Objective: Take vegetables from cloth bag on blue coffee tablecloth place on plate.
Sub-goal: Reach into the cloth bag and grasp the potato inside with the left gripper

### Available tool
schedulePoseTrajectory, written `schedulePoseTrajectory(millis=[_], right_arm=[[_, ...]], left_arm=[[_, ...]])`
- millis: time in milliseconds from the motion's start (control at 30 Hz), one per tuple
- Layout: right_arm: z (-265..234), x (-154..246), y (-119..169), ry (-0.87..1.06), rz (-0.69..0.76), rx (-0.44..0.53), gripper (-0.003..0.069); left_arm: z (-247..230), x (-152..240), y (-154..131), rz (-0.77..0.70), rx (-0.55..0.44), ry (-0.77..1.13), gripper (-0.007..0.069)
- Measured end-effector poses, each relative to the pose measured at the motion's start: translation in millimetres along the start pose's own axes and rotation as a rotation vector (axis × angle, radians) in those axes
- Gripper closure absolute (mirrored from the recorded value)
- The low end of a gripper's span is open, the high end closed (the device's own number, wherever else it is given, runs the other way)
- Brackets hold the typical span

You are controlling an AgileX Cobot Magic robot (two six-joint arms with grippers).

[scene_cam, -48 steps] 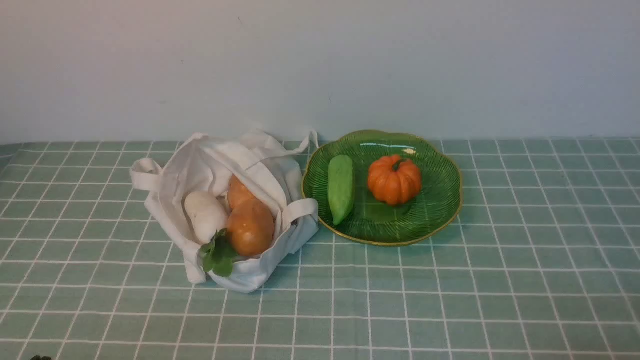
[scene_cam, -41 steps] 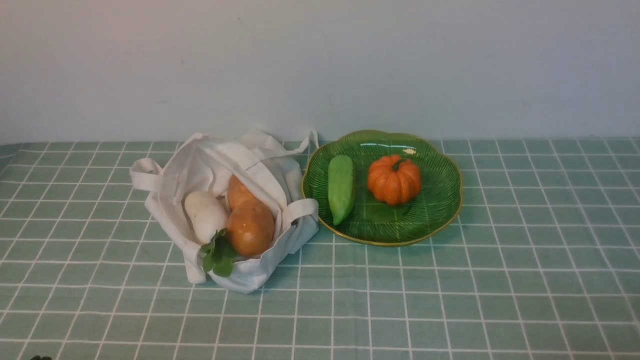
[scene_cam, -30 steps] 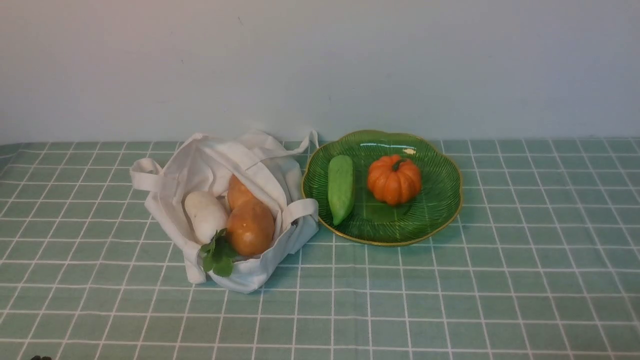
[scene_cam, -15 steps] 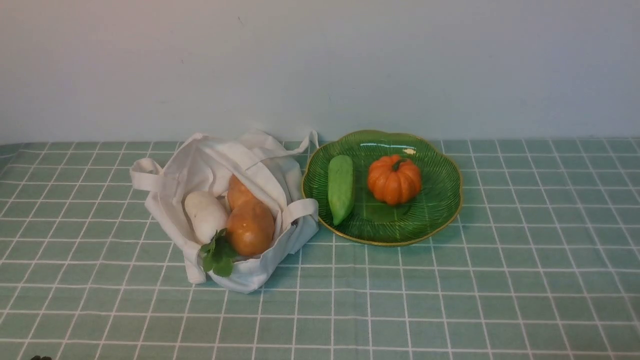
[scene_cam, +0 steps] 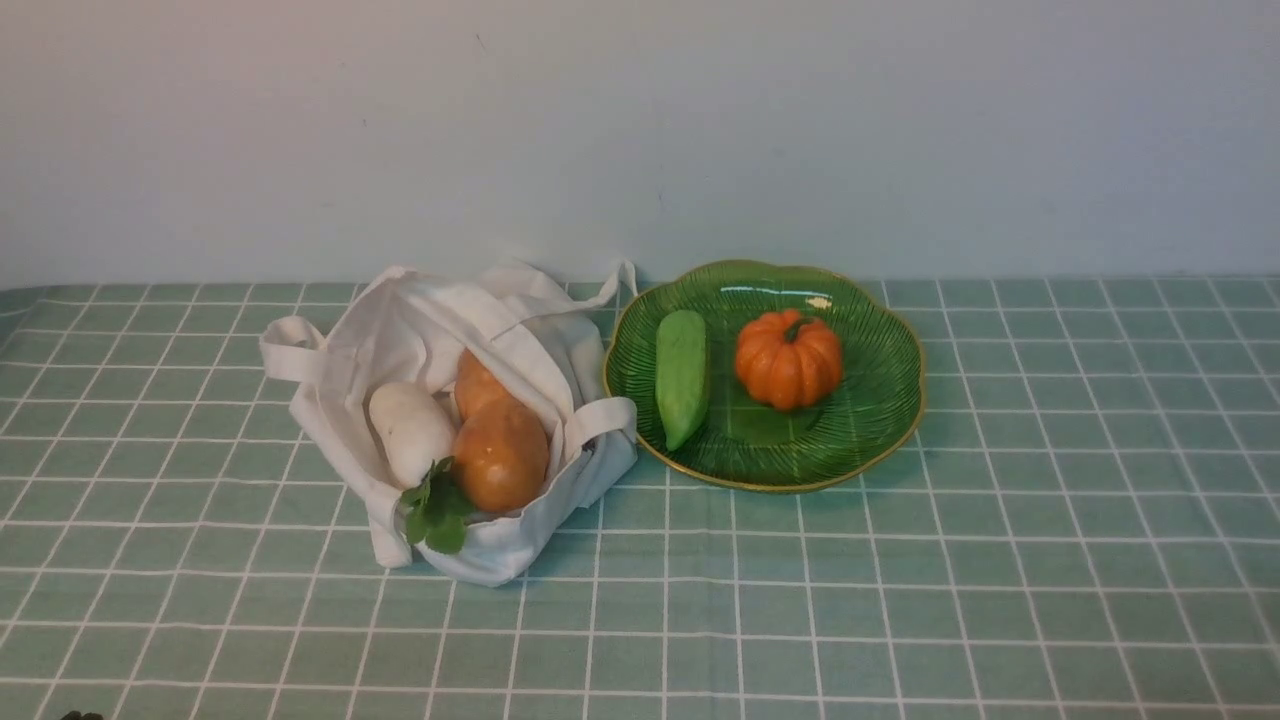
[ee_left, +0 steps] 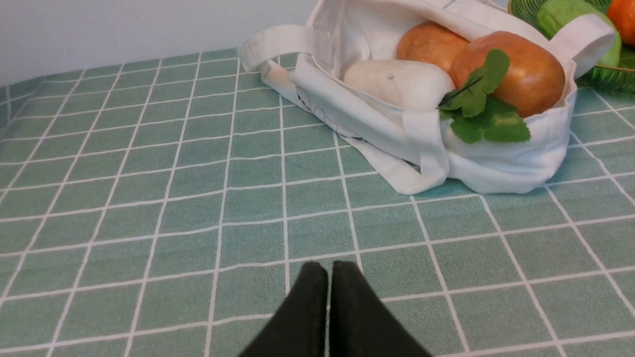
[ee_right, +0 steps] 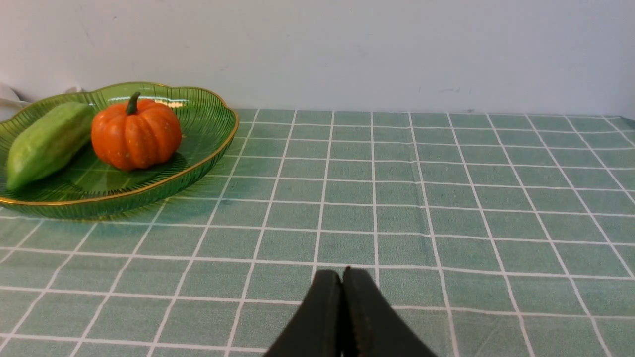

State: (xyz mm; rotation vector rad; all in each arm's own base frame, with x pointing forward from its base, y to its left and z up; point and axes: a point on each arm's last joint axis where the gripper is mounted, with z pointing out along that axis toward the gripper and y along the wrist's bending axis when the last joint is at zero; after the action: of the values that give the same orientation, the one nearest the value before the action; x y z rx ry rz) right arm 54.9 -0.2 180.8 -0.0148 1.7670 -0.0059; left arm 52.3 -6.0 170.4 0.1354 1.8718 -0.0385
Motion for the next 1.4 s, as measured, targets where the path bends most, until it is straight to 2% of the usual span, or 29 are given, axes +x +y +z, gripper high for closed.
schedulePoseTrajectory(millis=[67,200,233,367,433,600,700,867,967,1000,1033,1100,1233,1333,1400], right_arm=[[0.0,0.0,0.0,0.0,0.0,0.0,0.0676],[0.0,0.0,0.0,0.0,0.0,0.0,0.0676],[0.0,0.0,0.0,0.0,0.0,0.0,0.0676],[0.0,0.0,0.0,0.0,0.0,0.0,0.0676],[0.0,0.0,0.0,0.0,0.0,0.0,0.0676],[0.0,0.0,0.0,0.0,0.0,0.0,0.0676],[0.0,0.0,0.0,0.0,0.0,0.0,0.0676],[0.0,0.0,0.0,0.0,0.0,0.0,0.0676],[0.0,0.0,0.0,0.0,0.0,0.0,0.0676],[0.0,0.0,0.0,0.0,0.0,0.0,0.0676],[0.0,0.0,0.0,0.0,0.0,0.0,0.0676],[0.0,0.0,0.0,0.0,0.0,0.0,0.0676],[0.0,0.0,0.0,0.0,0.0,0.0,0.0676],[0.0,0.0,0.0,0.0,0.0,0.0,0.0676],[0.0,0.0,0.0,0.0,0.0,0.0,0.0676]], left_arm=[[0.0,-0.1,-1.2,-0.059,0.013,-0.001,0.063],[-1.0,-2.3,-13.2,-0.615,0.149,0.02,0.063],[-1.7,-4.0,-17.1,-0.806,0.197,0.034,0.063],[-4.3,-11.7,-25.2,-1.209,0.325,0.058,0.063],[-5.1,-14.4,-26.5,-1.295,0.358,0.056,0.063],[-5.4,-20.1,-23.6,-1.403,0.378,0.001,0.063],[-8.0,-26.2,-23.7,-1.377,0.397,-0.022,0.063],[-24.5,-79.5,-23.1,-1.149,0.439,-0.112,0.063],[-13.4,-101.8,-27.9,-0.984,0.422,0.018,0.063],[0.1,-113.7,-32.4,-0.866,0.421,0.156,0.063],[-0.2,-112.8,-33.0,-0.85,0.424,0.165,0.063],[23.5,-127.3,-36.1,-0.696,0.422,0.356,0.063],[70.1,-151.6,-32.3,-0.464,0.404,0.614,0.0629],[102.3,-171.9,-25.4,-0.328,0.369,0.736,0.0613],[117.9,-176.9,-23.3,-0.308,0.357,0.78,0.0601]])
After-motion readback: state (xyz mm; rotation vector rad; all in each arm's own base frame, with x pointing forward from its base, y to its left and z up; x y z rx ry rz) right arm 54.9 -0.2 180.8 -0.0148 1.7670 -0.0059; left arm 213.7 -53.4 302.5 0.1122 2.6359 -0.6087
